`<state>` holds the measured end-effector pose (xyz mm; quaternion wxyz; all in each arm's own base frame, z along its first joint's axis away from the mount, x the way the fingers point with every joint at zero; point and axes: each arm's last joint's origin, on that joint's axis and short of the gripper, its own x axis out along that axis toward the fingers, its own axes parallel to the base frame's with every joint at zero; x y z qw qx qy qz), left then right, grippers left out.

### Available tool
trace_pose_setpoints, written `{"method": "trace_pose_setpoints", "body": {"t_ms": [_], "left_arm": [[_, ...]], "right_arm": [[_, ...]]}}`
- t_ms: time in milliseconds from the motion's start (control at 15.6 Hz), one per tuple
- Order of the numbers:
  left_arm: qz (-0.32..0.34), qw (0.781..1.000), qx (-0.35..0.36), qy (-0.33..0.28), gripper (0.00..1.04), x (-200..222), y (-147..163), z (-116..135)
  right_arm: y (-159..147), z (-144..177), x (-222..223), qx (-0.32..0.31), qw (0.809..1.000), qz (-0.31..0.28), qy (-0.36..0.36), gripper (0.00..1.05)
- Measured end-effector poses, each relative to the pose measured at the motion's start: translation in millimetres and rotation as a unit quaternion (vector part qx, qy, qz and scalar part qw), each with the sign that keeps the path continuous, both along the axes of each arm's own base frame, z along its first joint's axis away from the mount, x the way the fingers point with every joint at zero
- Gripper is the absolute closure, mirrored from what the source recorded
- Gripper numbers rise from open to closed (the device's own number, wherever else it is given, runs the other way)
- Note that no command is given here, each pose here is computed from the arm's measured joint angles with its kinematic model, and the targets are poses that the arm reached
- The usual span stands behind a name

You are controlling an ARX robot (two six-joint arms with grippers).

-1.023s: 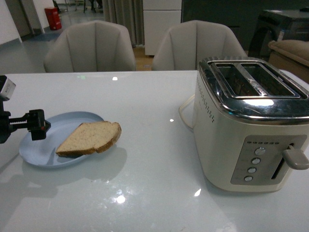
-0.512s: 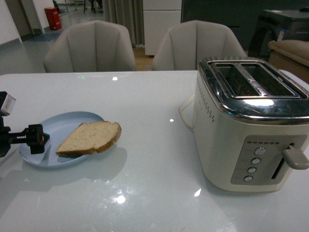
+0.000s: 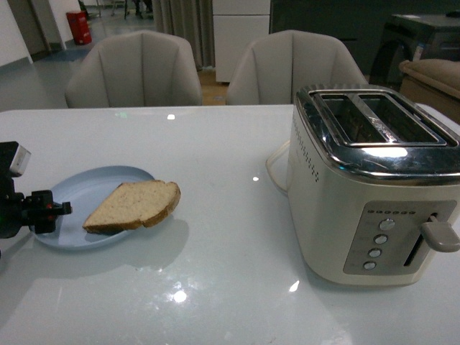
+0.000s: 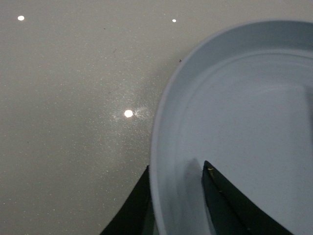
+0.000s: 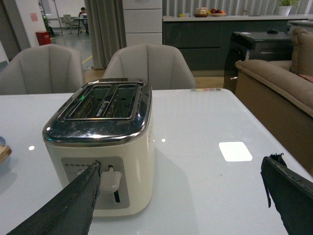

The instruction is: Left arm holds plate, right arm toasts bread

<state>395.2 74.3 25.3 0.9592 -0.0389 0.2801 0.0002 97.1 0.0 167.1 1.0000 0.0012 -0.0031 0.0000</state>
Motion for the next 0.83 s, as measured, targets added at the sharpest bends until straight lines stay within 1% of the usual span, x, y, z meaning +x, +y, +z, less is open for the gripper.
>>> {"method": "trace_pose_setpoints", "body": {"t_ms": [128,192,256,320,384,831], "left_arm": [[0.018,1.0,-0.02,-0.006,0.93,1,2,1],[0.025,0.999,-0.034,-0.009,0.99,2,3,2],[0.04,0.997,-0.058,-0.011,1.01,2,3,5],[0.082,0.991,-0.105,-0.001,1.02,-12,-3,13],[0.092,0.989,-0.116,0.001,1.02,-15,-5,14],[0.125,0.983,-0.13,0.012,1.02,-28,-9,18]], "right_arm": [[0,0,0,0.0,1.0,0.0,0.0,0.06],[0,0,0,0.0,1.0,0.0,0.0,0.06],[0,0,0,0.0,1.0,0.0,0.0,0.06],[0,0,0,0.0,1.0,0.0,0.0,0.06],[0,0,0,0.0,1.0,0.0,0.0,0.06],[0,0,0,0.0,1.0,0.0,0.0,0.06]]}}
